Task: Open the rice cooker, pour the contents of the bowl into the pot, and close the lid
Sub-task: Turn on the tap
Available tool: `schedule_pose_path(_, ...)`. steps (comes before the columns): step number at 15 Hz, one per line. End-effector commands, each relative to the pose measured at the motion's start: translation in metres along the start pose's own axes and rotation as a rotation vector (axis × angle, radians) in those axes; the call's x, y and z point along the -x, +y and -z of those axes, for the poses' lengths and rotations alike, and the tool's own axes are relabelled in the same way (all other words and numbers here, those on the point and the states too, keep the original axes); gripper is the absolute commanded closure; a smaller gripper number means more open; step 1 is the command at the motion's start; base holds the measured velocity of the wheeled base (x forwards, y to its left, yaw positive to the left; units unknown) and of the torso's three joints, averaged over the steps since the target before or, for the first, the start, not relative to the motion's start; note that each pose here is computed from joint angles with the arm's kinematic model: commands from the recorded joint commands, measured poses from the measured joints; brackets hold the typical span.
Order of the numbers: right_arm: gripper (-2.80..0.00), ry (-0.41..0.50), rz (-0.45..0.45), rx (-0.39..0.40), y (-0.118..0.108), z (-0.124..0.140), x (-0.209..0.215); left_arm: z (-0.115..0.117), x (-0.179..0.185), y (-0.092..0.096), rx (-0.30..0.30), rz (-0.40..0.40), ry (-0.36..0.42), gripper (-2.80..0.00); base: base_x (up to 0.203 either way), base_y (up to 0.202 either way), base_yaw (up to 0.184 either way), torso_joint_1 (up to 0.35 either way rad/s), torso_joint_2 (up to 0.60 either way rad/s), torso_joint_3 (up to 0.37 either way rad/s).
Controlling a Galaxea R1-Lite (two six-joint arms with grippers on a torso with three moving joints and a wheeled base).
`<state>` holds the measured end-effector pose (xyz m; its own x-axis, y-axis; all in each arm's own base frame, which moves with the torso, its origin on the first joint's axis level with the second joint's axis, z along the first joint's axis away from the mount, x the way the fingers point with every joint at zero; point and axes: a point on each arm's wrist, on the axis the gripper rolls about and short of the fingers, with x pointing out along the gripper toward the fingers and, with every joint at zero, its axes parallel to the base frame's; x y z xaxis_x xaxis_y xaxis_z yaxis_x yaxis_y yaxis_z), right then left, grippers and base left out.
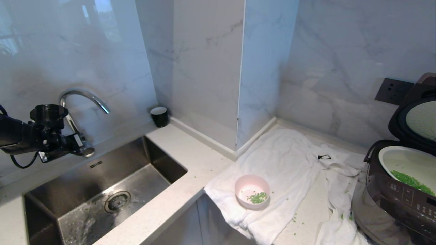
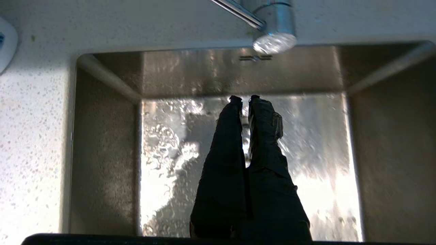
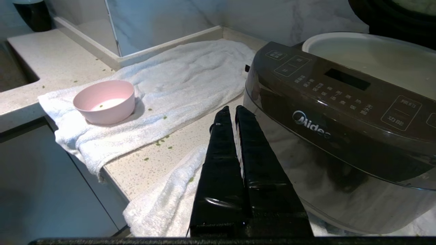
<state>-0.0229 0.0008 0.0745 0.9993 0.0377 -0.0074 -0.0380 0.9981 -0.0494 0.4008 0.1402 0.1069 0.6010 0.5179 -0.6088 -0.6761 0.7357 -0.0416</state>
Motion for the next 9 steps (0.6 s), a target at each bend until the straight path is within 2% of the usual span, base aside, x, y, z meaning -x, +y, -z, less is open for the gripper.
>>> schedule_pose_path(1,0.0,0.002,-0.001,0.001,0.0,0.0,0.0,0.007,-0.026,-0.004,0.006,-0.025,0.015,0.0,0.0,0.0,0.0,0.0,0.0,0.0)
schedule_pose_path(4,0.0,0.002,-0.001,0.001,0.0,0.0,0.0,-0.002,-0.039,0.002,0.029,-0.044,-0.002,0.0,0.0,0.0,0.0,0.0,0.0,0.0)
schedule_pose_path(5,0.0,0.002,-0.001,0.001,0.0,0.0,0.0,-0.002,-0.039,0.002,0.026,-0.045,-0.001,-2.8,0.0,0.0,0.0,0.0,0.0,0.0)
schedule_pose_path(9,0.0,0.002,-0.001,0.001,0.0,0.0,0.0,-0.004,-0.047,-0.001,0.015,-0.035,-0.014,-2.8,0.0,0.0,0.0,0.0,0.0,0.0)
